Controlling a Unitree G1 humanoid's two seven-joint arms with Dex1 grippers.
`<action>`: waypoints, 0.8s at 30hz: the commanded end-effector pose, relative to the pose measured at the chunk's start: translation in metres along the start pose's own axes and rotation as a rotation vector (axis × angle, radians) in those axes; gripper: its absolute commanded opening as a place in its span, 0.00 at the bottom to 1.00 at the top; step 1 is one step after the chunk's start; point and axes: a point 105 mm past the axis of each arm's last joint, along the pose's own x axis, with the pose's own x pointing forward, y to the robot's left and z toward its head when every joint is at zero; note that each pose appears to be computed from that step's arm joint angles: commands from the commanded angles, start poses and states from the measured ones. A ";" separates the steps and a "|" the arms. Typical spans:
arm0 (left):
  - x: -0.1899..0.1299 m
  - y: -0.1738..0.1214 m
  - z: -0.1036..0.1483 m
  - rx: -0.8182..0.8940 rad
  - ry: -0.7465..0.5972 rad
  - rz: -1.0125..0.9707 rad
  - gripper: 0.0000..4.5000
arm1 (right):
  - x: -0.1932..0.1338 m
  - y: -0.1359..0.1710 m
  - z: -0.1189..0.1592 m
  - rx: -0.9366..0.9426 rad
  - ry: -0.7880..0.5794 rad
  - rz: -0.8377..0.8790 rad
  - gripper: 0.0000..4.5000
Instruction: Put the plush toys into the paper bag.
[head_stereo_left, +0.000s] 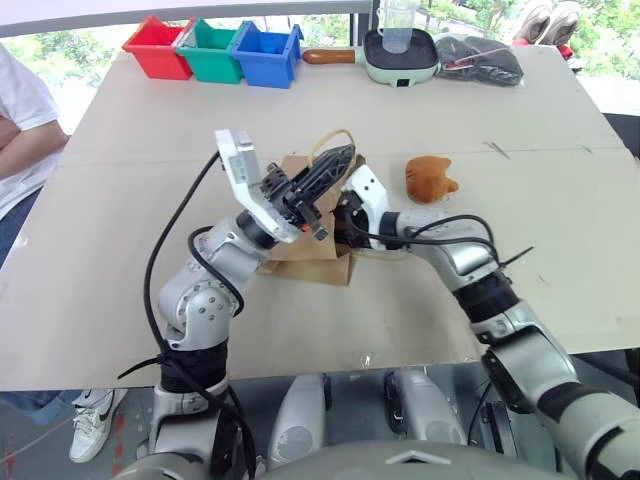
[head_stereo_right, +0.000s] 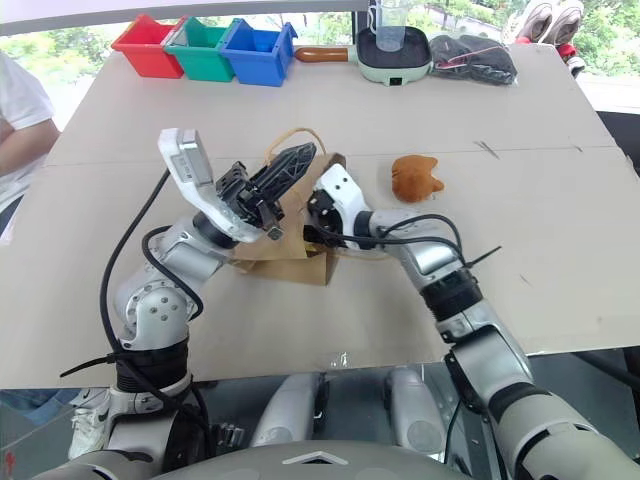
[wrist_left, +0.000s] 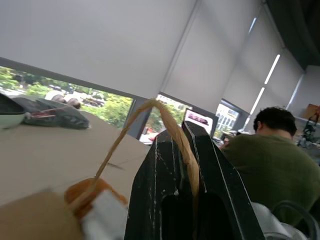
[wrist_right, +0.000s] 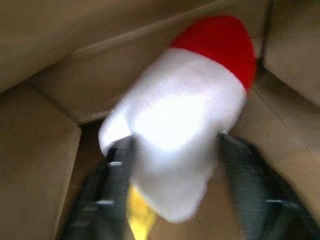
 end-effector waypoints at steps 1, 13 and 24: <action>-0.009 0.005 0.013 0.066 -0.033 0.031 0.00 | -0.025 0.003 0.022 -0.049 -0.078 0.008 0.95; -0.017 0.021 0.025 0.127 -0.058 0.139 0.00 | -0.112 -0.073 0.046 -0.148 -0.071 -0.516 0.95; -0.008 0.012 0.030 0.133 -0.051 0.095 0.00 | -0.087 -0.122 -0.013 -0.167 0.144 -0.603 0.44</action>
